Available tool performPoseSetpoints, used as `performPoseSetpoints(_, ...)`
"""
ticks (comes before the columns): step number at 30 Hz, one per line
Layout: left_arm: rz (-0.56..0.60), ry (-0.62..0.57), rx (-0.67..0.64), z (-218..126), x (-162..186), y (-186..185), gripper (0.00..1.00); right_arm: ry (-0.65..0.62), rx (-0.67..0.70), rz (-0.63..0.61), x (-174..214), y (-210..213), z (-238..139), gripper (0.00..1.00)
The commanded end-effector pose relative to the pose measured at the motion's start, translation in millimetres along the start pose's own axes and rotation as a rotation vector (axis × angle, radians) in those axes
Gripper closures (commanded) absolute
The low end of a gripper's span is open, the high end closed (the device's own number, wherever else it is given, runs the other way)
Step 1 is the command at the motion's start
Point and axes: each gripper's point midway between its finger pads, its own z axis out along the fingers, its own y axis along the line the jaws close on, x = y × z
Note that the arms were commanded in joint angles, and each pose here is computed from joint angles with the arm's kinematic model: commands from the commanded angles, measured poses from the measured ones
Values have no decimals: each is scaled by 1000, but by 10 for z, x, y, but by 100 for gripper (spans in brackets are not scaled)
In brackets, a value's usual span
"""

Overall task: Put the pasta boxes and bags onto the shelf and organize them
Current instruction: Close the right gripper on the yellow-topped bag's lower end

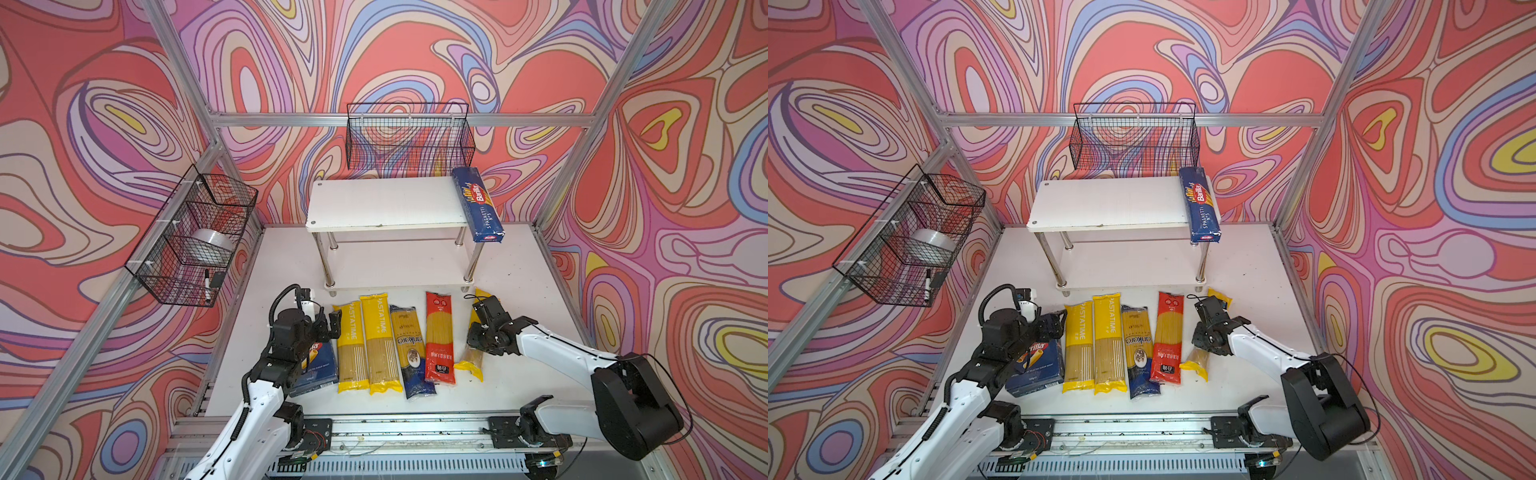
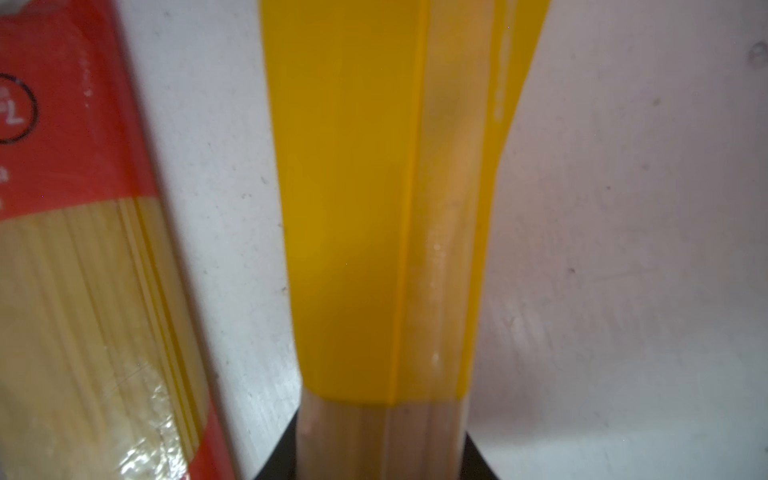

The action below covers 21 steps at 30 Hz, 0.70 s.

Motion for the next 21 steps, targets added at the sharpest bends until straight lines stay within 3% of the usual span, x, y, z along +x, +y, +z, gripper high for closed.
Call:
performPoseSetpoints(1, 15, -5, 12, -12, 0, -21, 0, 57, 6, -7, 180, -68, -1, 79)
performPoseSetpoints(9, 15, -3, 12, -12, 6, -21, 0, 45, -7, -19, 99, 2, -125, 95)
performPoseSetpoints(21, 15, -2, 11, -11, 8, -19, 0, -22, -90, -68, -51, 156, -467, 98)
